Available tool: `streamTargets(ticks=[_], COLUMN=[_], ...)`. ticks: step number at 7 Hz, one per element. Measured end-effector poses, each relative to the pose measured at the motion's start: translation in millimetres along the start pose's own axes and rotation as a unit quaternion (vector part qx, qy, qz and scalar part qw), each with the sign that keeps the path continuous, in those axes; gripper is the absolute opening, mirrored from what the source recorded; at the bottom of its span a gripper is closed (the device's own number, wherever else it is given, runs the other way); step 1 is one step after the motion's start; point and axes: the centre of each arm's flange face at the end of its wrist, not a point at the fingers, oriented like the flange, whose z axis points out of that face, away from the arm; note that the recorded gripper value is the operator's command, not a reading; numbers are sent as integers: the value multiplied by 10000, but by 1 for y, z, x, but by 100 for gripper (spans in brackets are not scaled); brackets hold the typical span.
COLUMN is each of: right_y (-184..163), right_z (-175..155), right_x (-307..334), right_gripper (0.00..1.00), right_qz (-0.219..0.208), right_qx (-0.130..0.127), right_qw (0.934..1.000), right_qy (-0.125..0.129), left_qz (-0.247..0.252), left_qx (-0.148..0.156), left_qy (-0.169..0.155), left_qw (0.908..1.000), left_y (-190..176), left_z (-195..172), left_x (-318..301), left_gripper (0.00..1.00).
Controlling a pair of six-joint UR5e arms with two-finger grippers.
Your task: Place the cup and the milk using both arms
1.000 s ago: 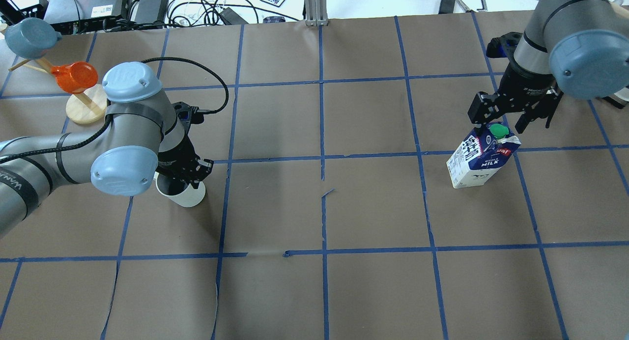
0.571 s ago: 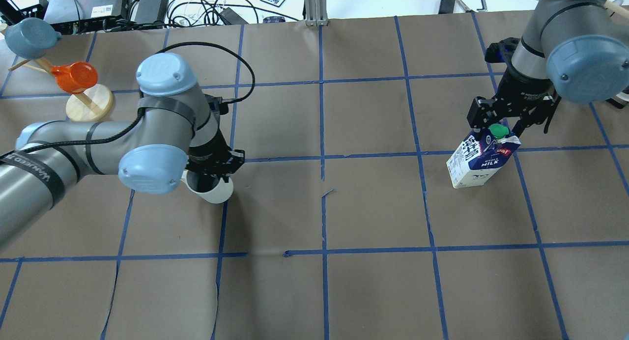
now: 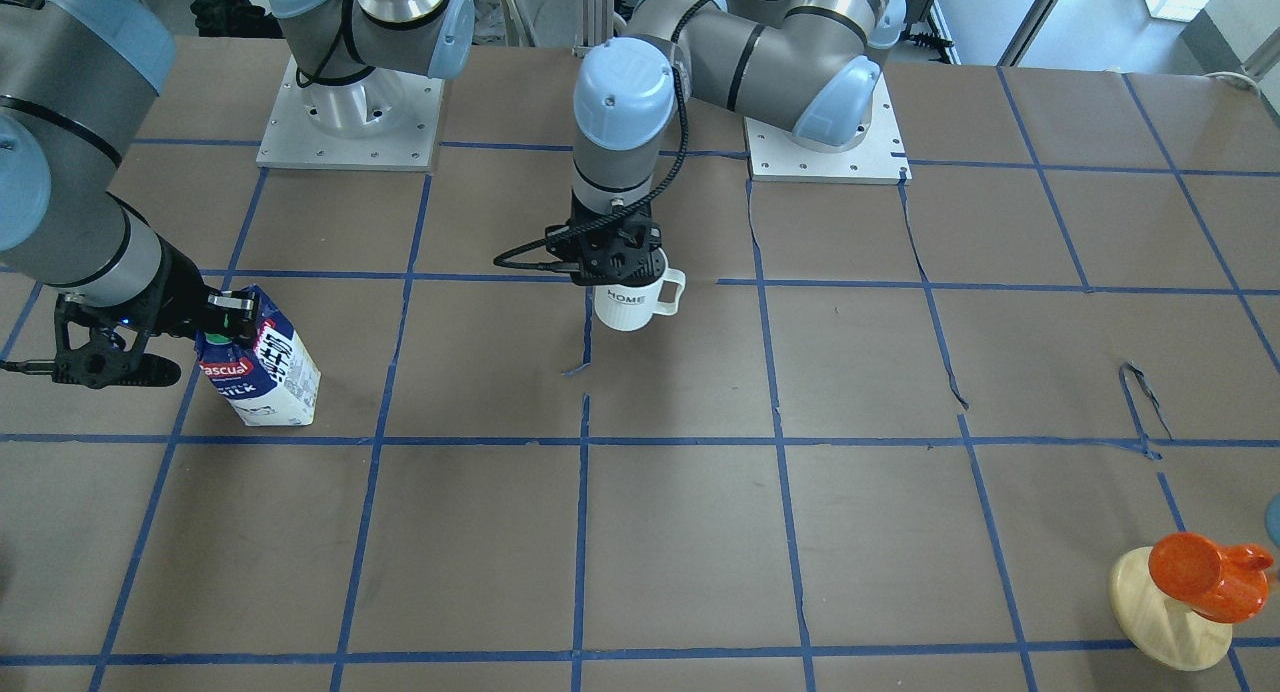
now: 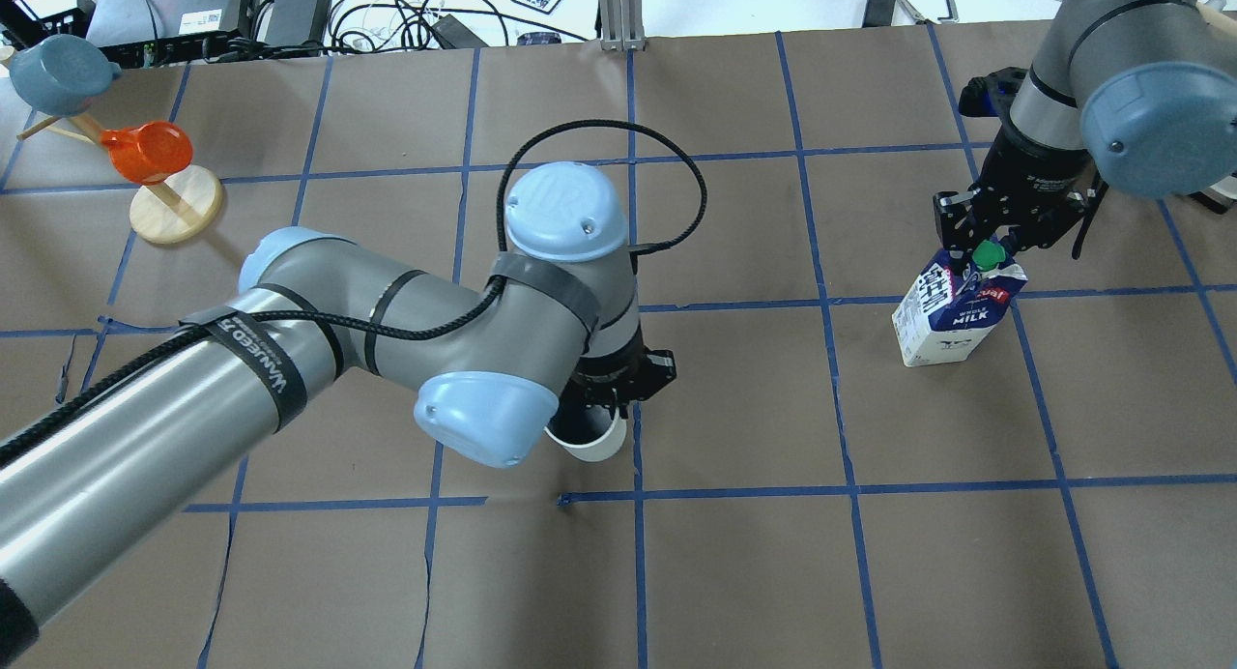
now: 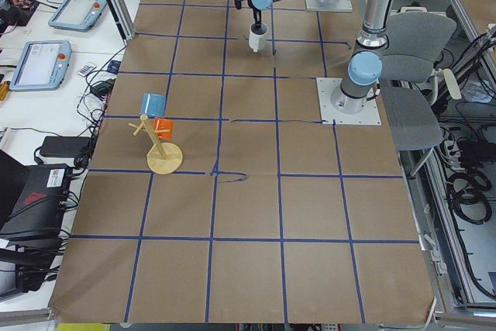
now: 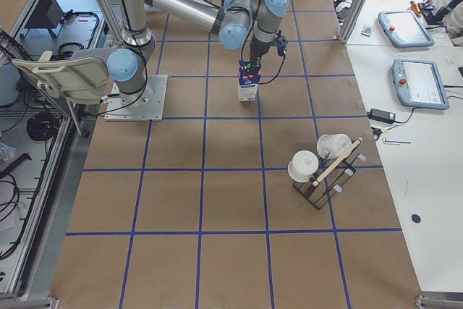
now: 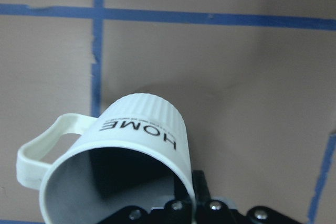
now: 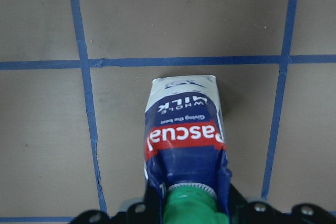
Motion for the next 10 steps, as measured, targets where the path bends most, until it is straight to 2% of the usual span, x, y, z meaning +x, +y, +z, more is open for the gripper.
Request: streamTargets(ticks=[1, 3, 6, 7, 8, 9, 10], right_y=[-1, -3, -1, 2, 7, 13, 19], right_z=[-4, -17, -28, -29, -31, -32, -33], right_x=[0, -1, -31, -54, -74, -88, -95], right_gripper=[14, 13, 13, 13, 12, 12, 12], right_qz=[3, -1, 212, 258, 291, 313, 319], right_qx=[30, 115, 107, 99, 94, 63, 7], right_qw=[10000, 9999, 9993, 9992, 9992, 9990, 9988], right_qy=[-3, -18, -287, -282, -269, -303, -381], left_qz=[28, -23, -77, -122, -146, -158, -165], left_qx=[-149, -383, -195, -129, -51, 19, 47], left_qy=[-58, -220, -136, -146, -204, -250, -270], left_qw=[9999, 9990, 9997, 9997, 9997, 9996, 9995], left_y=[22, 40, 22, 15, 10, 5, 3], left_z=[9, 26, 18, 22, 26, 31, 35], left_x=[15, 19, 33, 37, 38, 39, 40], left_gripper=[0, 0, 0, 0, 5, 40, 99])
